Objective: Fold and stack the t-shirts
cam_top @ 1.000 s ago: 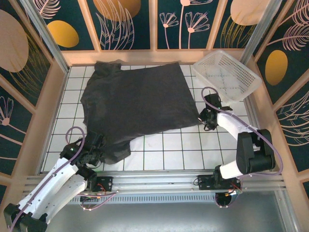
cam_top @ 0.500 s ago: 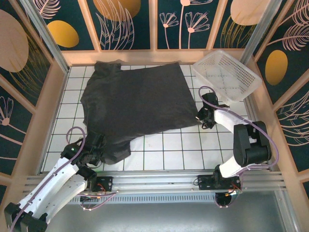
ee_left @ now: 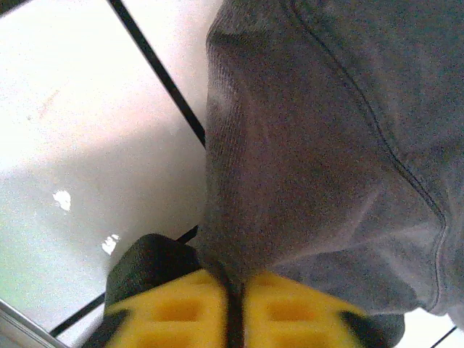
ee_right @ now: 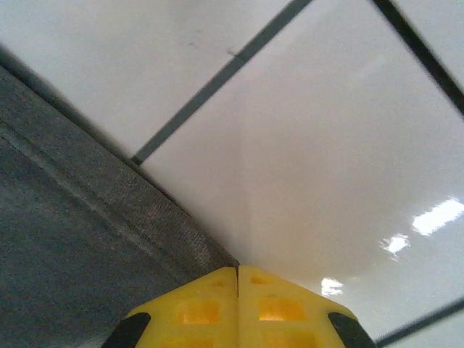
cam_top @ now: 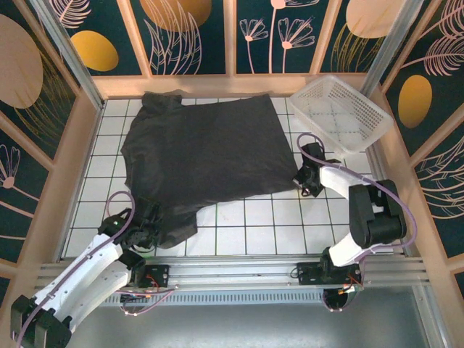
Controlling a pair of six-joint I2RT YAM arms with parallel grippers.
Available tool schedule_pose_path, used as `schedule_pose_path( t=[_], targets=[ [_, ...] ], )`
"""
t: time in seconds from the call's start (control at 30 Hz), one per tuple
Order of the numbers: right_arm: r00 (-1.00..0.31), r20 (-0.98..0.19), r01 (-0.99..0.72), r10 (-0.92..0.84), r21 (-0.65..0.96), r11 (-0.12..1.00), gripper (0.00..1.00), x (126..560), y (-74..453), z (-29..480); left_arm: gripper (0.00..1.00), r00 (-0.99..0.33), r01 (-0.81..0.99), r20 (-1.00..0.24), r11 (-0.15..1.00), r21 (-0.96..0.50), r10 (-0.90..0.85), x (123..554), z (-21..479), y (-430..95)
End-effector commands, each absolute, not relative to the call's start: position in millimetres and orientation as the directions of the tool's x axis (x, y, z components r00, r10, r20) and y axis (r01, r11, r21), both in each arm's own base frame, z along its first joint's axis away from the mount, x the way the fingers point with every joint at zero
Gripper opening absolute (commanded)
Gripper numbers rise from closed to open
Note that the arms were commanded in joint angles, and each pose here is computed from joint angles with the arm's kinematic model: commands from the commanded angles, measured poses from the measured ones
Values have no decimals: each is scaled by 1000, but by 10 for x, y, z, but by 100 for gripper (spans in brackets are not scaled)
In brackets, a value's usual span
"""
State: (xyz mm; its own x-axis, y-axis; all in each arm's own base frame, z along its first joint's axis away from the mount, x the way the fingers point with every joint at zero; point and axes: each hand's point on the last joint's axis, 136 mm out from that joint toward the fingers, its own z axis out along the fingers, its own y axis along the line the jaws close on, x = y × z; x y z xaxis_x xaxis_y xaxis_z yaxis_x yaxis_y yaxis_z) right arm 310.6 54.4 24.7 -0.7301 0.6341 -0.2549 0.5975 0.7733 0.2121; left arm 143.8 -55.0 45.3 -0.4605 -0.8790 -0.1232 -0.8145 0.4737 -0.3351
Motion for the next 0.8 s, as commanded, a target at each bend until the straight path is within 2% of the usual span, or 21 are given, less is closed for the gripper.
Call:
schedule_pose_path(
  t=[0.0, 0.03, 0.07, 0.23, 0.4, 0.63, 0.77],
  targets=[
    [-716, -297, 620, 632, 148, 771, 0, 2960, 341, 336, 41, -501, -792, -117, 509, -337, -857, 1448, 440, -599],
    [-720, -295, 617, 628, 142, 774, 0, 2954, 318, 328, 48, -506, -792, -120, 515, -329, -854, 1437, 445, -590],
    [-725, -291, 615, 624, 134, 777, 0, 2952, 293, 314, 51, -514, -798, -125, 527, -291, -849, 1368, 433, -542],
    [-741, -289, 600, 607, 121, 791, 0, 3036, 225, 284, 51, -543, -796, -139, 560, -229, -828, 1234, 482, -449],
    [-758, -289, 579, 585, 114, 807, 0, 3181, 239, 287, 45, -592, -773, -97, 598, -211, -800, 1133, 488, -495],
    [-765, -274, 571, 583, 128, 811, 0, 3229, 287, 271, 47, -722, -673, 74, 673, -308, -688, 1182, 258, -965],
    [-767, -272, 571, 582, 127, 811, 0, 3227, 289, 267, 36, -742, -663, 115, 698, -270, -660, 1111, 77, -994]
  ],
)
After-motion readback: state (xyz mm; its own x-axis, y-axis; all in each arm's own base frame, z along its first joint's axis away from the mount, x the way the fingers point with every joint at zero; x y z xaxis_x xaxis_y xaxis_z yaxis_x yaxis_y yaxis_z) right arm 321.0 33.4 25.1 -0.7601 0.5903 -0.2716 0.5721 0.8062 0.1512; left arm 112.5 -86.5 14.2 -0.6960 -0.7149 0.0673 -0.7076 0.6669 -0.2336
